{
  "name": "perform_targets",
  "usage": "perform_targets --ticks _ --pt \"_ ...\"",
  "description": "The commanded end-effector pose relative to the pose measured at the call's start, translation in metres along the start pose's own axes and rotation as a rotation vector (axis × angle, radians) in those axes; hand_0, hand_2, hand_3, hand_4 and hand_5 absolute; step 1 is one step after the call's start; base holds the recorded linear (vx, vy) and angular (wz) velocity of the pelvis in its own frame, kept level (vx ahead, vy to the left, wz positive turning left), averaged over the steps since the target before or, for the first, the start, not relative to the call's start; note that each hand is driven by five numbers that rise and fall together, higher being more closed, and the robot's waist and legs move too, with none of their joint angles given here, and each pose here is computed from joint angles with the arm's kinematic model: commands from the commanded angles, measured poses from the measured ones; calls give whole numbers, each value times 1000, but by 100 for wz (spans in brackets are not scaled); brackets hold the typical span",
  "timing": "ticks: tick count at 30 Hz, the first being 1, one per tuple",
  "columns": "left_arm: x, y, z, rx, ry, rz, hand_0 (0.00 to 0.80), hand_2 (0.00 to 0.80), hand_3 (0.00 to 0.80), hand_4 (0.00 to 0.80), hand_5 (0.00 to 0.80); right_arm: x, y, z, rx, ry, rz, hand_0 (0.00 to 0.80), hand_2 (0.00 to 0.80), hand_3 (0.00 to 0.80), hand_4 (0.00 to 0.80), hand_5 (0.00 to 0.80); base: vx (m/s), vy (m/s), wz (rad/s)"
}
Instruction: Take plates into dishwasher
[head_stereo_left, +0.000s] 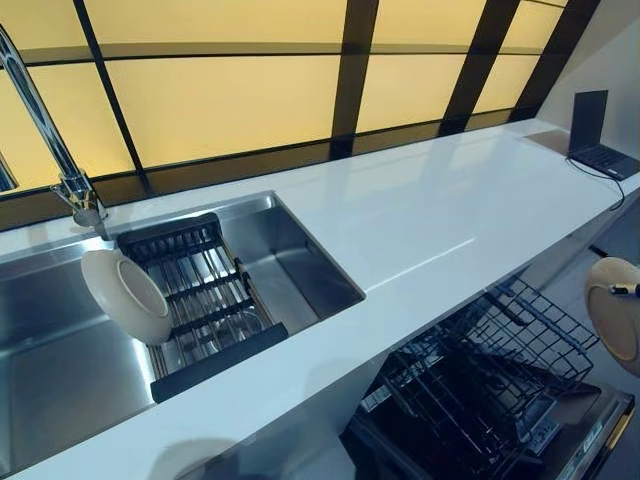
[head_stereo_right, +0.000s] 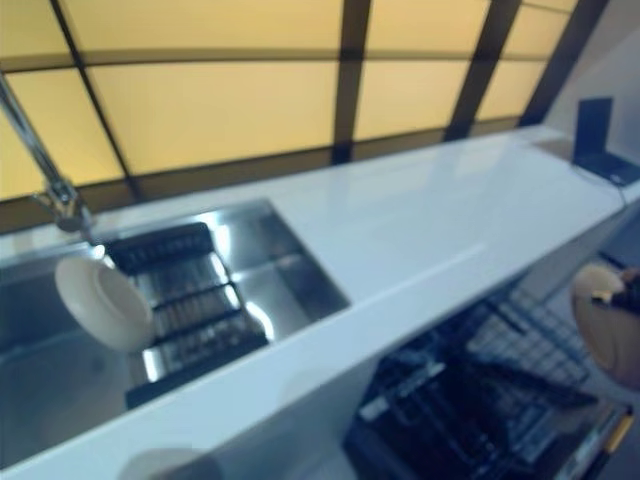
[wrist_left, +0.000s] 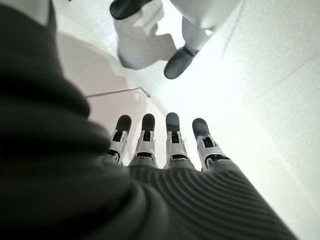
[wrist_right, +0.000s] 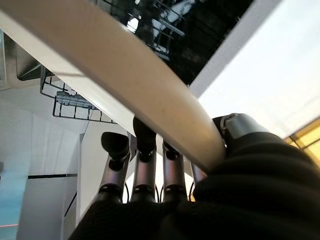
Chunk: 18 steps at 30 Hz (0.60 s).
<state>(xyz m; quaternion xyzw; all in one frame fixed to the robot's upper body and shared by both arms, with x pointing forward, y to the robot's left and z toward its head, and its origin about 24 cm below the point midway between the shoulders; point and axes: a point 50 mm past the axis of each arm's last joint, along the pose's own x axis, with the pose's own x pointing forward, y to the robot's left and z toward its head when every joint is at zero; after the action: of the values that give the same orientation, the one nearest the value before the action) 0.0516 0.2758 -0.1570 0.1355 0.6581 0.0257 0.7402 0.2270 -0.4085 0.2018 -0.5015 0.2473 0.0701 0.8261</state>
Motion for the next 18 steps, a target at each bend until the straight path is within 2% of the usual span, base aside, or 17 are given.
perform_targets --ticks 1,5,18 --pt "-3 24 3 29 -2 58 0 0 0 0 0 -11 -24 20 -65 -105 -126 800 800 800 800 800 1 -37 0" --pt "-3 25 8 34 -19 57 0 0 0 0 0 -6 -11 26 -145 -126 -72 800 800 800 800 800 -4 -33 0" --pt "-3 27 14 25 -41 50 0 0 0 0 0 10 27 51 -195 -200 90 800 800 800 800 800 0 0 0"
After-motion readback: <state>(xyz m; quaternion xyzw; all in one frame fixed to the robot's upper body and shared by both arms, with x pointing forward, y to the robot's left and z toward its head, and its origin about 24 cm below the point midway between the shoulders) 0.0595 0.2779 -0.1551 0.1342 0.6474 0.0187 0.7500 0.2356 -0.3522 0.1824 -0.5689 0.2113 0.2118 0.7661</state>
